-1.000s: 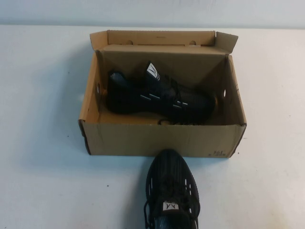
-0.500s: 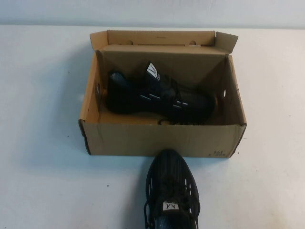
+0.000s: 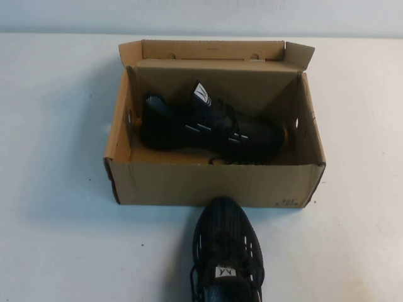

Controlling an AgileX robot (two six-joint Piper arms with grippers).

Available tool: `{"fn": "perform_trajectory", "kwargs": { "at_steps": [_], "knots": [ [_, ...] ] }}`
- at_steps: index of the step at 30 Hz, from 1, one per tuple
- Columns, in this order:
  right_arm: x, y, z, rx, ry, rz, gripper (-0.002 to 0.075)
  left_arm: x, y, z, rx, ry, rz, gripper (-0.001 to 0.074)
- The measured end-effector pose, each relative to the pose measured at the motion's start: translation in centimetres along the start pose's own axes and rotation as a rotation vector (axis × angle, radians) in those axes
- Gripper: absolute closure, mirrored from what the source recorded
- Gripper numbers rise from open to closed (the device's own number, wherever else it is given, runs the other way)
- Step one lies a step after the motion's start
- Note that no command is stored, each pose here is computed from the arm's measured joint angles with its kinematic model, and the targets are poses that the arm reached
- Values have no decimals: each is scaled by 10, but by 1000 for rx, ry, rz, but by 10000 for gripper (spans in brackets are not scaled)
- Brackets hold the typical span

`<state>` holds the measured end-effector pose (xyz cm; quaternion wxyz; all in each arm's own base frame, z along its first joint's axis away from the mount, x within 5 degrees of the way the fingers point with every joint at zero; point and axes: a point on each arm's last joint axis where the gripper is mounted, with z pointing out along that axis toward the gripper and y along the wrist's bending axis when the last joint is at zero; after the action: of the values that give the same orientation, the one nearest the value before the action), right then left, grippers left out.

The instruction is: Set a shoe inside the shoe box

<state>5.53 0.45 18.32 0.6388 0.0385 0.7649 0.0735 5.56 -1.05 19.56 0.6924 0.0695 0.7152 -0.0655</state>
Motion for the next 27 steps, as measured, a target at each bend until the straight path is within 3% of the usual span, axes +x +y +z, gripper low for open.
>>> {"fn": "perform_trajectory", "kwargs": {
  "at_steps": [11, 22, 27],
  "knots": [
    [-40, 2, -9, -22, -451, 0, 742, -28, -2, -4, 20, -310, 0, 736],
    [-44, 2, -11, -25, -504, 1, 743, -30, -2, -5, 22, -337, 0, 736],
    [-54, 3, -18, -31, -633, 2, 742, -38, -2, -8, 33, -432, -28, 736]
  ]
}}
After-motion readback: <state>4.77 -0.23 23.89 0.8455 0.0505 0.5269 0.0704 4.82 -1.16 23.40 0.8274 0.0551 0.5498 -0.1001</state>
